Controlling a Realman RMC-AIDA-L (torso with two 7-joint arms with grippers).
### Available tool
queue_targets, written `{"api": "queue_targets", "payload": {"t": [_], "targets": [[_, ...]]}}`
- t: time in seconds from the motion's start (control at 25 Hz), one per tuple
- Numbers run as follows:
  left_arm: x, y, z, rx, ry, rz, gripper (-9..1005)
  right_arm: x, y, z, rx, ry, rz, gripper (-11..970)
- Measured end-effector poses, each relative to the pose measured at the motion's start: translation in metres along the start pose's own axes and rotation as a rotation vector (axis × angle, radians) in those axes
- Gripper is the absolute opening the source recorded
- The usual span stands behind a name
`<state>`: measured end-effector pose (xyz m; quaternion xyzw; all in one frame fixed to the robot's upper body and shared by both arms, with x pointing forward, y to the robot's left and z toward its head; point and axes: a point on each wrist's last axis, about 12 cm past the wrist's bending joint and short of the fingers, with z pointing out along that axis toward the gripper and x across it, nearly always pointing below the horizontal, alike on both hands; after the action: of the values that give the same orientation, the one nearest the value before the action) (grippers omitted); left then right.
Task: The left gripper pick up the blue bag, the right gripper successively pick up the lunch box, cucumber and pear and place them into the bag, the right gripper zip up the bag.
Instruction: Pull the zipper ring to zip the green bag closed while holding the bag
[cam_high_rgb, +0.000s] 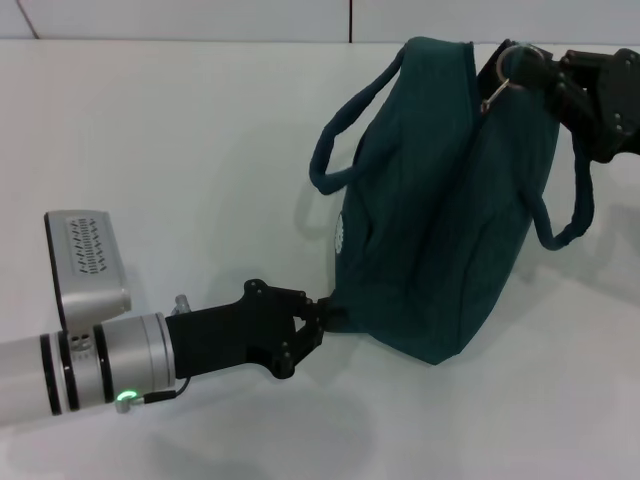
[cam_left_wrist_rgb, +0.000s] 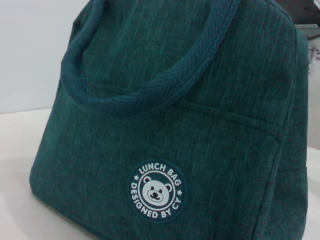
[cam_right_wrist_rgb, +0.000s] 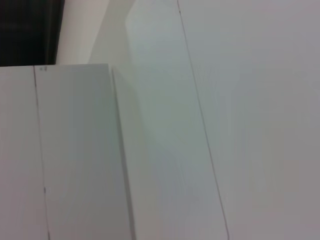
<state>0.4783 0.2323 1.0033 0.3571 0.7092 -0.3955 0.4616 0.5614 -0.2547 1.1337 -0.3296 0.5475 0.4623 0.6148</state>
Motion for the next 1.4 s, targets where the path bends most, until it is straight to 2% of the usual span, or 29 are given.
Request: {"api": "queue_targets", "payload": {"t": [0.52,0.68,0.84,0.96,1.2,1.4], "targets": [[-0.003,-0.002,-0.02,0.03,-0.023,0.041,66,0.002,-0.001,-0.009,0.042,-0.007,-0.006,6],[-0.006,-0.002,-0.016,0.021,-0.046,0.034,66,0.003,0.003,-0.007,0.009,-0.004,0.0,6],[-0.008,0.001,-0.016,0.014,-0.047,0.032,65,0.005,0.014,-0.001,-0.09,-0.003,0.021,6],[-0.007,0.002,-0.02,0.007,-0.042,0.028,65,0.005,0.018,0.0,-0.123,-0.004,0.026,6],[-0.005,0.004,-0.027,-0.009,-0.047,0.004,64,0.006,0.018,0.0,-0.121,0.005,0.029,6],[-0.008,0.01,-0.039,-0.092,-0.104,-0.064,64,0.007,0.018,-0.001,-0.113,0.01,0.027,6]]}}
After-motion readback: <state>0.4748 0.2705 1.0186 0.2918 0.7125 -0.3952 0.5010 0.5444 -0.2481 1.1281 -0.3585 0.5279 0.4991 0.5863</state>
